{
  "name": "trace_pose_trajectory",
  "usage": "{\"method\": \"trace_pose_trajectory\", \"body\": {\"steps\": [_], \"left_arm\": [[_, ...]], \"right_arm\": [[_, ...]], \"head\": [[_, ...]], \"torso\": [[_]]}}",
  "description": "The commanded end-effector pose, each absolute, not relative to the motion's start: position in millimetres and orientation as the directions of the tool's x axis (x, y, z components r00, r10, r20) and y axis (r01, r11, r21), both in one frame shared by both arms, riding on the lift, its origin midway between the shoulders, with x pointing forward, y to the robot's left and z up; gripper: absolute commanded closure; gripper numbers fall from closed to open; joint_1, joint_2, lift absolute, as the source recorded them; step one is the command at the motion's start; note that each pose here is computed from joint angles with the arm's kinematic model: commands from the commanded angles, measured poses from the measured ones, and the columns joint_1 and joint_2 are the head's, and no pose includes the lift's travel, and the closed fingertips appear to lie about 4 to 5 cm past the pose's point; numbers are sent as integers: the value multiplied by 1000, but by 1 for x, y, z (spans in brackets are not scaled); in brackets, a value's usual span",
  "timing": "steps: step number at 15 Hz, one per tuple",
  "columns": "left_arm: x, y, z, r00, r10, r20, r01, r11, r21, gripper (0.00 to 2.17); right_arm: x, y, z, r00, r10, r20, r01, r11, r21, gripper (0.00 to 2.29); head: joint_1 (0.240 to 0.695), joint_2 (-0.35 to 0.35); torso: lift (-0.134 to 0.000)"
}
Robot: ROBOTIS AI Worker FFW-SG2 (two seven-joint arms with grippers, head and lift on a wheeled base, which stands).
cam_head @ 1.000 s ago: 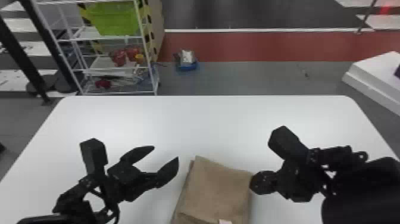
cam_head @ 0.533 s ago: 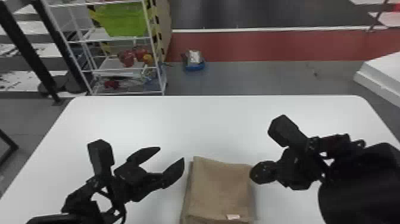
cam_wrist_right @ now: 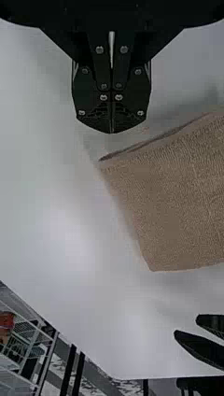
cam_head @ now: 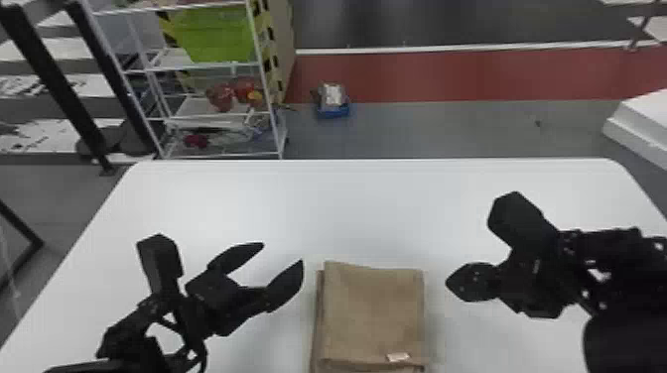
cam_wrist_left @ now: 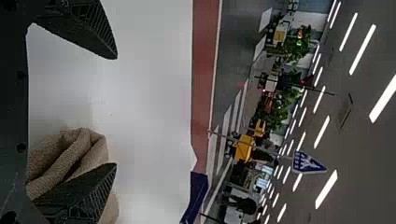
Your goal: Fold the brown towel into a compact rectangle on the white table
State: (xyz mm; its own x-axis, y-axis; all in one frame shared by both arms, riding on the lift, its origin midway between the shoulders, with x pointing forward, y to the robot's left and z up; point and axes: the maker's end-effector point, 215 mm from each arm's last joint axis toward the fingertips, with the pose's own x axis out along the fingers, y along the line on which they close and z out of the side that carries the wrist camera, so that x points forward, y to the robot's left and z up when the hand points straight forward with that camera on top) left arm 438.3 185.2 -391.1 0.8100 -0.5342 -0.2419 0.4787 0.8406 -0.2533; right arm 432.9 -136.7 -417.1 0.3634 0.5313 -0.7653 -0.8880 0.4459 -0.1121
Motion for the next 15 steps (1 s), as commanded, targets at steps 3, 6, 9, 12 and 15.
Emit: {"method": "trace_pose_trajectory", "body": {"steps": [3, 6, 9, 12, 15], "left_arm": [[433, 172, -372, 810, -558, -184, 497, 817, -291, 66], [433, 179, -370, 831, -530, -171, 476, 835, -274, 66], [435, 203, -359, 888, -443, -121, 409, 883, -230, 66], [427, 245, -351, 937, -342, -67, 322, 923, -210, 70], [414, 281, -339, 972, -236, -14, 231, 959, -163, 73]], "right_arm": [[433, -210, -369, 496, 620, -608, -791, 611, -22, 1980], [417, -215, -352, 608, 673, -422, -692, 709, 135, 1072], [405, -223, -335, 795, 529, -295, -530, 844, 86, 83], [411, -238, -323, 909, 349, -226, -370, 927, -54, 87], [415, -237, -296, 953, 296, -68, -303, 936, -179, 90]], "head": [[695, 18], [695, -41], [695, -56], [695, -50], [695, 3]], "torso": [[-123], [-123], [-123], [-123], [-123]]}}
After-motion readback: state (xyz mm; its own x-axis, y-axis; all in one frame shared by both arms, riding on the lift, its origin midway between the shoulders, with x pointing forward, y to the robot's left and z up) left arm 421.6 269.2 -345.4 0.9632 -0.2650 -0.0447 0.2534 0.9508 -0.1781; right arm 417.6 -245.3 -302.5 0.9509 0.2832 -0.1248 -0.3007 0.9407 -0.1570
